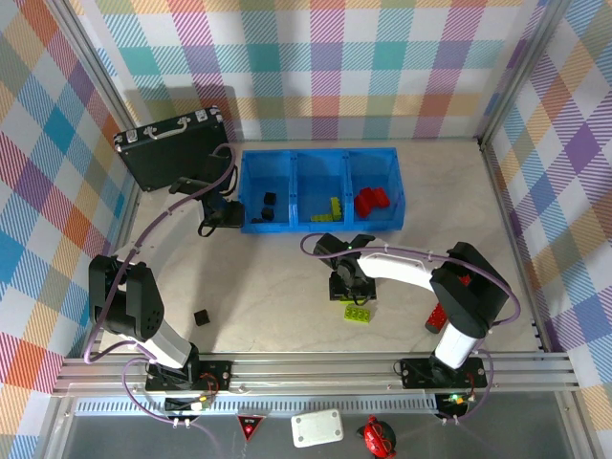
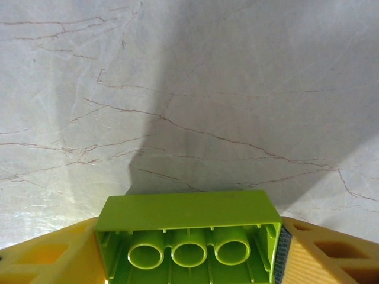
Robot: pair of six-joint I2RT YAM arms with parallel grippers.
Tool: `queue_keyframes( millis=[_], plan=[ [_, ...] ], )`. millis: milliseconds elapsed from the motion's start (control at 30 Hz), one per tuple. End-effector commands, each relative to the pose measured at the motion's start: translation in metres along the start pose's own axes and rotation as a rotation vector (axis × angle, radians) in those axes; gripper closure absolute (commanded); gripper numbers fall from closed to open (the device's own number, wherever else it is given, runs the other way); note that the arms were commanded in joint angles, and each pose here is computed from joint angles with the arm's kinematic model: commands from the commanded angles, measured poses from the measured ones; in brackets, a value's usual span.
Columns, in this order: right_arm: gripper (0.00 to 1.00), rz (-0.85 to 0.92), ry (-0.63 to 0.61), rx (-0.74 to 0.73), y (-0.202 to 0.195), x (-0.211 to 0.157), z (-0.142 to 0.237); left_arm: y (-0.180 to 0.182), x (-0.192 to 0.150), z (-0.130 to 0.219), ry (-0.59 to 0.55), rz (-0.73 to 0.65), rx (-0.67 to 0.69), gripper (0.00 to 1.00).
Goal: Sort the legos into containers by color
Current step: Pick up the lego from the bottom-center of the table.
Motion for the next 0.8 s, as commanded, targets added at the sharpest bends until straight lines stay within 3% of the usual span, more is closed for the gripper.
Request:
queue_keyframes(
  millis=[0,300,767],
  plan=[
    [0.33,0.015,-0.022,0.007,0.005,0.006,0.015,0.005,-0.003,-0.002,0.015,-0.005,0.012,0.49],
    [0.33,0.088,-0.069,0.023,0.026,0.032,0.035,0.005,-0.003,-0.001,0.013,-0.005,0.011,0.49],
    [0.34,0.145,-0.154,0.096,0.062,0.106,0.070,0.006,-0.002,0.004,0.000,-0.005,0.014,0.49]
  ],
)
Point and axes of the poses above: each hand's point on the last joint's axis, 136 mm out from that joint toward the fingers, its own z axis back along the fingers, its own y axis along the line the jaws close on, x = y × z, the point moved 3 cm from there along z, back along the fingers, and after that the axes turned 1 degree about -z, right-handed, at the moved point
